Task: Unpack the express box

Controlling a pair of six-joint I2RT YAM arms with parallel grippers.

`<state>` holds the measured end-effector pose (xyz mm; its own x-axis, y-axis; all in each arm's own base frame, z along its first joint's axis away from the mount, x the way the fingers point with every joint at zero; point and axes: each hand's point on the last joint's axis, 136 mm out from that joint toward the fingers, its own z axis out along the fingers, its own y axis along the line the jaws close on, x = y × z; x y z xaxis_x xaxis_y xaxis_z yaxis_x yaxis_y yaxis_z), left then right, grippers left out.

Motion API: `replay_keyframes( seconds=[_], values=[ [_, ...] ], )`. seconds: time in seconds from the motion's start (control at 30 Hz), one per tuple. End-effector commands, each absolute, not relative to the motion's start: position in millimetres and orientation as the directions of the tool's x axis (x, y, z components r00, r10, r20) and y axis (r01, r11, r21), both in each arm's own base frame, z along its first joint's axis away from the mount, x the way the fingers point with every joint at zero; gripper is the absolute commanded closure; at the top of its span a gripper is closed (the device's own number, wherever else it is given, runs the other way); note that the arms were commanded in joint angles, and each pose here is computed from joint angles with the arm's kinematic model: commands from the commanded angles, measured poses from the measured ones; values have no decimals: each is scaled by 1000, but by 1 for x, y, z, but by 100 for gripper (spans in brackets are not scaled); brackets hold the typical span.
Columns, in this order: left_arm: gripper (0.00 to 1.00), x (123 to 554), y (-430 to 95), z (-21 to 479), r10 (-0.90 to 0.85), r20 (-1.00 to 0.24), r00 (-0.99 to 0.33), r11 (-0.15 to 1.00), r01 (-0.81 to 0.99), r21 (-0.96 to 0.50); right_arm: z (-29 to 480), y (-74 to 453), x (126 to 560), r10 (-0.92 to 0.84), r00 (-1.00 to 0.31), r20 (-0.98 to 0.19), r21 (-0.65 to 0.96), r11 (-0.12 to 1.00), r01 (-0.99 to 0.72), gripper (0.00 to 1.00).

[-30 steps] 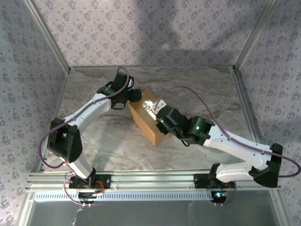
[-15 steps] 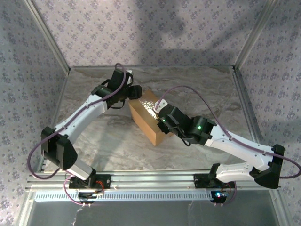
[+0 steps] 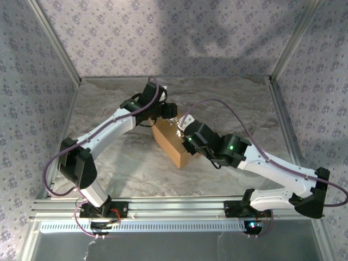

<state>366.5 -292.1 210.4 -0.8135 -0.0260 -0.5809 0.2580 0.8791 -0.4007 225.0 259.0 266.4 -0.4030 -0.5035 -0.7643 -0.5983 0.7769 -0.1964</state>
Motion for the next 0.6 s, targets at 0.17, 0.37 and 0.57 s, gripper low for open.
replay_keyframes(
  seconds=[0.17,0.37,0.57],
  values=[
    [46,381,-308,208,-49,-588,-807,876,249,-414,268,251,222,-485,-419,-768,-180,790,-585,100],
    [47,382,-298,190,-34,-573,-819,909,214,-359,269,249,220,-497,-414,-763,-196,788,-584,100],
    [48,383,-289,180,-34,-567,-823,931,180,-317,275,249,218,-496,-403,-769,-201,786,-584,100]
  ],
)
